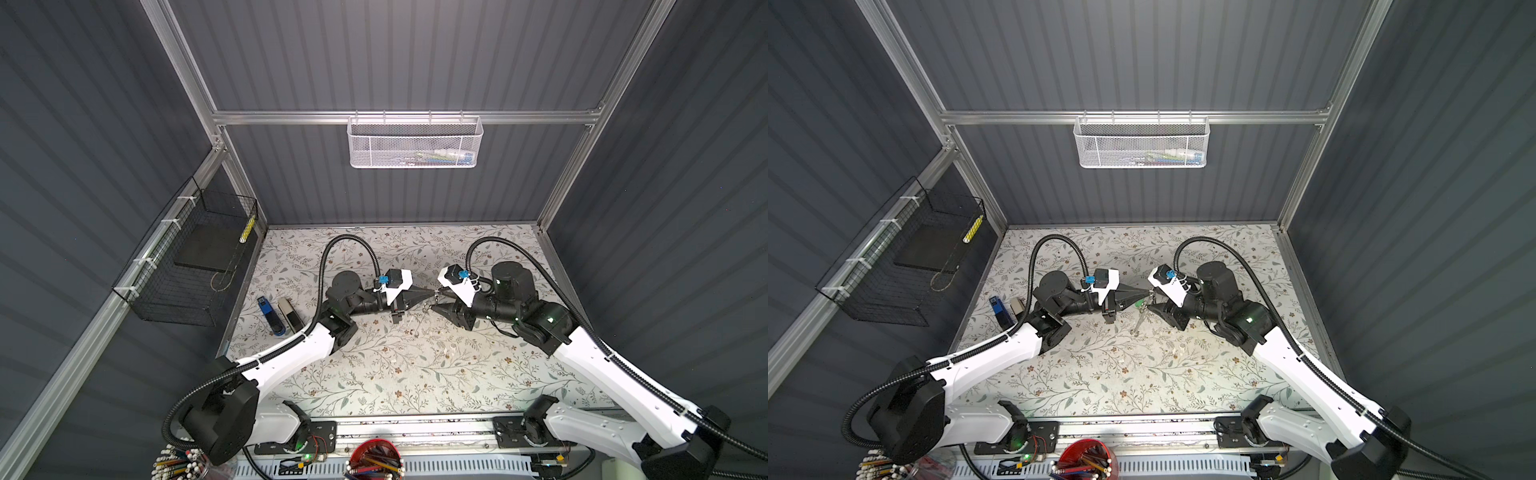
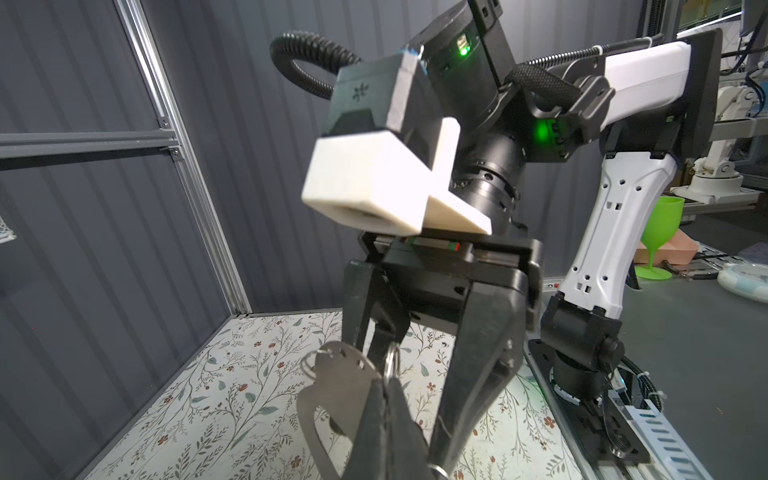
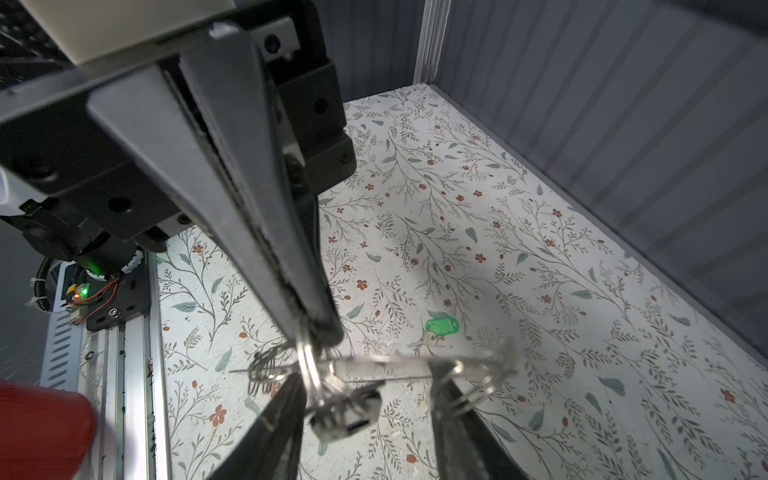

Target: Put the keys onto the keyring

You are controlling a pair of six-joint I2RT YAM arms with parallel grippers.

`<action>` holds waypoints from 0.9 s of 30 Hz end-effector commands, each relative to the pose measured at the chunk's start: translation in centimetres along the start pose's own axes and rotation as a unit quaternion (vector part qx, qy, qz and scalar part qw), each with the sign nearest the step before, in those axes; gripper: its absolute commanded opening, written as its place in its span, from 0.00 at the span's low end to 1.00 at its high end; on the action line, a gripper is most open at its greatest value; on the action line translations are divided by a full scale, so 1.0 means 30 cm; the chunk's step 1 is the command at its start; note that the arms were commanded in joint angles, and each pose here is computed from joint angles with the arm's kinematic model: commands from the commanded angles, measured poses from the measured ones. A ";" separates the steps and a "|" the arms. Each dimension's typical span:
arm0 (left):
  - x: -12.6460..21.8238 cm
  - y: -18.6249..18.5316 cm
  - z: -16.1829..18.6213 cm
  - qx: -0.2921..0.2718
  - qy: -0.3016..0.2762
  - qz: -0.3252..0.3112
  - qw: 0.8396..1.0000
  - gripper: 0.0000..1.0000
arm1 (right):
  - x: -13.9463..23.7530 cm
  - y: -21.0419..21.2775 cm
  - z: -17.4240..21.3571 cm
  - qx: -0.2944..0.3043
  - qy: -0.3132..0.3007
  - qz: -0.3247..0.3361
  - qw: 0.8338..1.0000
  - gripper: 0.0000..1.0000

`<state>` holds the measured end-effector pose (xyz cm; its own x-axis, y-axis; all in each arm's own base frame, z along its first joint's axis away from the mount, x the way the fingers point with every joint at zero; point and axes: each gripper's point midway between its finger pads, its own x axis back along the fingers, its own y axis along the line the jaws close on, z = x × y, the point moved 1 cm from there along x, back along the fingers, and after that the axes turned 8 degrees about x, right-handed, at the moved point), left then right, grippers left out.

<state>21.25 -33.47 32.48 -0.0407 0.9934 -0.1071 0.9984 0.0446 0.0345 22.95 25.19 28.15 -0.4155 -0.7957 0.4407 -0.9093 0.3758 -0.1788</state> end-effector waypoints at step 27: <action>0.014 0.023 -0.031 0.007 -0.038 -0.039 0.999 0.00 | 0.017 -0.021 -0.008 0.031 0.000 0.067 0.997 0.44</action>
<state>22.11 -33.09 32.01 -0.1121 0.9849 -0.1322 0.9937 0.1118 -0.0096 23.83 24.46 28.44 -0.5359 -0.7233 0.4354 -0.8443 0.4596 -0.2756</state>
